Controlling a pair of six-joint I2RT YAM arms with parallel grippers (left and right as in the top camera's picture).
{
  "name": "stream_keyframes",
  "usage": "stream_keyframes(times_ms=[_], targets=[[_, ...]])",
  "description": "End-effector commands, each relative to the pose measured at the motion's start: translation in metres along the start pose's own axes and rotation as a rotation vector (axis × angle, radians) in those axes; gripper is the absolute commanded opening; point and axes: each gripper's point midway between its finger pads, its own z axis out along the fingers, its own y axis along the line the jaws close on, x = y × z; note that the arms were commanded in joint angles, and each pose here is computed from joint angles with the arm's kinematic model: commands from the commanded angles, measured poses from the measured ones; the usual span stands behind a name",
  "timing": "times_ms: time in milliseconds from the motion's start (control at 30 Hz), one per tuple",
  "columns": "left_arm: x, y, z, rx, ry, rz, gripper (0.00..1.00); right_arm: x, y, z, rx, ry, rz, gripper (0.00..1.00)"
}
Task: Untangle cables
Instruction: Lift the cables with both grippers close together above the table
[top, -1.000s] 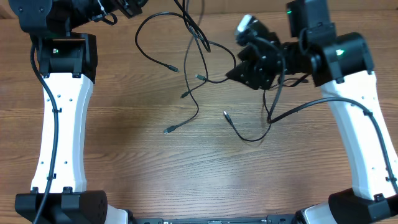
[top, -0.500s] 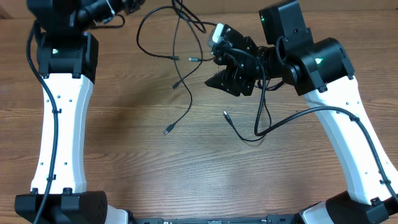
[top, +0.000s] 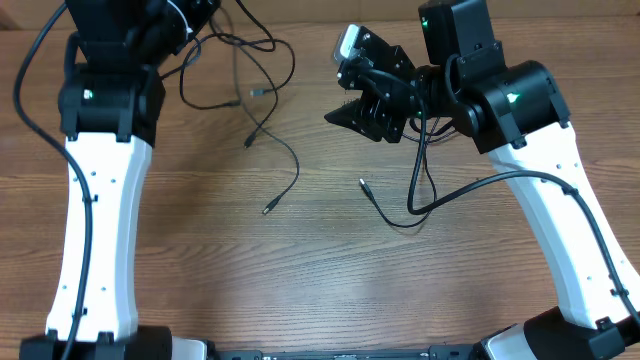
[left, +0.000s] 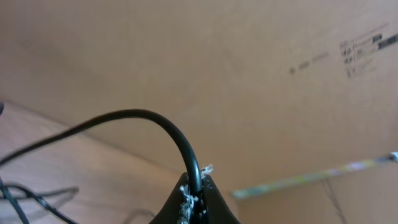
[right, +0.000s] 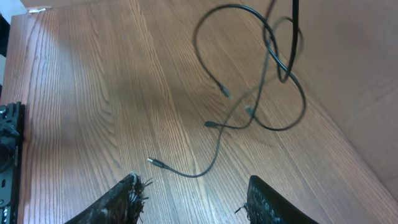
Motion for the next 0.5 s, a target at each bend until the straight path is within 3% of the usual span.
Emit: stream_keyframes(times_ms=[0,33,100,200,300,467], targets=[[-0.033,-0.056,-0.055,-0.021,-0.26,0.277,0.04,0.001,-0.002,0.009,-0.014,-0.002,0.002,0.52],[-0.028,-0.066,-0.061,-0.051,-0.293,0.417,0.04,0.003,-0.004,0.013,-0.018,0.004,0.007,0.52],[-0.023,-0.069,-0.063,-0.117,-0.322,0.54,0.04,0.006,-0.006,0.018,-0.023,0.012,0.028,0.52],[-0.017,-0.057,-0.069,-0.268,-0.365,0.57,0.04,0.011,-0.008,0.025,-0.033,0.026,0.054,0.49],[-0.006,-0.055,-0.07,-0.274,-0.36,0.448,0.04,0.012,-0.011,0.029,-0.033,0.027,0.056,0.49],[0.035,-0.09,-0.061,0.002,-0.154,0.146,0.04,0.003,-0.017,0.03,-0.01,-0.008,0.026,0.5]])
